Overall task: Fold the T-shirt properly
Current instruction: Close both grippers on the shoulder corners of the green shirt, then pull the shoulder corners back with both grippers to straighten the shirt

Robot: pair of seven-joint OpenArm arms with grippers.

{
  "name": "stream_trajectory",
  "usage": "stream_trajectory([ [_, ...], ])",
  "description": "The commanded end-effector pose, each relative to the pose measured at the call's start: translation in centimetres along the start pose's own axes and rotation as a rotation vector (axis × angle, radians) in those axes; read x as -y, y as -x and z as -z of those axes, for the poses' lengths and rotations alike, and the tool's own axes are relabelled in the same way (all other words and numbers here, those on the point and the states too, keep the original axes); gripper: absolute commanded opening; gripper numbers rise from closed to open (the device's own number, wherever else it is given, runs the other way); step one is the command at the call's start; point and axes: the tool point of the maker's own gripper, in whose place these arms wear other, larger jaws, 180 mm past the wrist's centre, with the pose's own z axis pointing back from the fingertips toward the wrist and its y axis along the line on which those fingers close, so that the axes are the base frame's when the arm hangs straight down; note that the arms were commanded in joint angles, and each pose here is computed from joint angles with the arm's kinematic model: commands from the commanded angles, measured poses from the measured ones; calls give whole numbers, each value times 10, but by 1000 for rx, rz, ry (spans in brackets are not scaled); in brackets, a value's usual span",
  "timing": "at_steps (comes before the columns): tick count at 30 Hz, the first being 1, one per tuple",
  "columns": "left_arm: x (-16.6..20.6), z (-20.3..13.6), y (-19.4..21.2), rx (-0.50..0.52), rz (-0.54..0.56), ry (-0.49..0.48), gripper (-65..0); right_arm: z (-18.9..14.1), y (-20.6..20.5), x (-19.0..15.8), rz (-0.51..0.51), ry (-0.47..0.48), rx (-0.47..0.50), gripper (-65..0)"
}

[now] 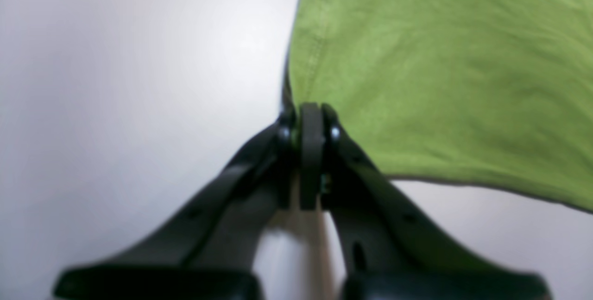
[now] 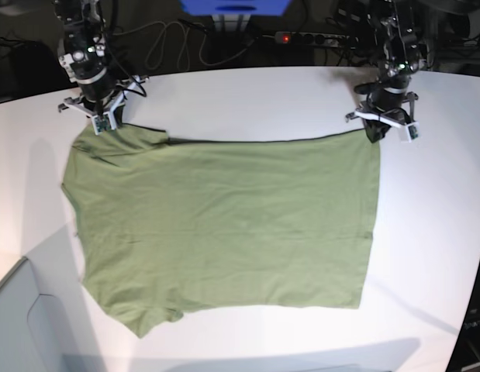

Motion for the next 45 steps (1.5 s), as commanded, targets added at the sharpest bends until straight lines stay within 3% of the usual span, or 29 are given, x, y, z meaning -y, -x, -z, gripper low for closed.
stream_trajectory([
  [1, -3, -4, 0, -11, 17, -7, -650, -9, 55, 0, -36, 1, -224, -649],
  [19, 15, -50, -6, 18, 78, 33, -650, -65, -14, 17, -79, 61, -27, -648],
  [28, 12, -76, 14, -40, 104, 27, -650, -67, -14, 16, -81, 59, -27, -648],
  [45, 2, -89, 36, -102, 111, 6, -650, -68, -14, 22, -97, 67, -27, -648],
])
